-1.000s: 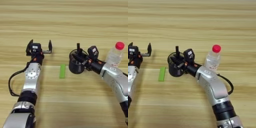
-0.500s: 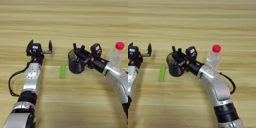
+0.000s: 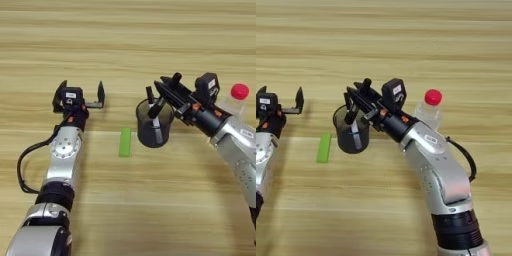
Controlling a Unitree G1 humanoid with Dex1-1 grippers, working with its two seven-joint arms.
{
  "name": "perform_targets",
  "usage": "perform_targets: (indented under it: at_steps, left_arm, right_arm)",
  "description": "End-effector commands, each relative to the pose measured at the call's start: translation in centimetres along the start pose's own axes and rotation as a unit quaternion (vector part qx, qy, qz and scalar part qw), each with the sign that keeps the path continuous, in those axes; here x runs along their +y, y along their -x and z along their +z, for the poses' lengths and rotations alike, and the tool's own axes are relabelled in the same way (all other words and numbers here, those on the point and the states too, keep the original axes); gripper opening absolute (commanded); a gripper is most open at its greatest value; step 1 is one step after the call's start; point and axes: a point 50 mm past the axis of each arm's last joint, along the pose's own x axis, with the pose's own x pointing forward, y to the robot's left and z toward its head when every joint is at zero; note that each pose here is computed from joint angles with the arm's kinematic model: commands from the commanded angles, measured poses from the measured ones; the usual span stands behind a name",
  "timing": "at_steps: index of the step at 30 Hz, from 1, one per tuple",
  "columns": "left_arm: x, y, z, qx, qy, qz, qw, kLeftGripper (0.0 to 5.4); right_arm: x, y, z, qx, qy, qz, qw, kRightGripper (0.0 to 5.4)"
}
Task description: Move the objects on the table
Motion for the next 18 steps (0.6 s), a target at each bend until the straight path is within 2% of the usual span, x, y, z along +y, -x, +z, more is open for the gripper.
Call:
perform_targets:
  at_steps: [1,6,10,15,18]
  left_arm:
    - [-0.2,-0.2,0.0,0.002,-0.005,-0.002,1.0000,5.40]
    - [-0.2,-0.2,0.1,0.001,-0.005,-0.002,1.0000,5.40]
    - [-0.3,-0.2,0.1,0.001,-0.005,-0.002,1.0000,5.40]
    - [-0.3,-0.2,0.1,0.001,-0.005,-0.002,1.0000,5.40]
    - [-0.3,-0.2,0.1,0.001,-0.005,-0.001,1.0000,5.40]
  right_arm:
    - [-0.1,0.1,1.5,-0.038,0.011,-0.010,0.999,0.85]
    - [-0.2,1.4,3.8,-0.066,0.039,-0.016,0.997,0.85]
    - [-0.7,3.1,4.9,-0.069,0.056,-0.032,0.996,0.85]
    - [-1.2,5.5,5.0,-0.044,0.053,-0.060,0.996,0.85]
    - [-0.8,6.9,4.3,-0.002,0.043,-0.063,0.997,0.85]
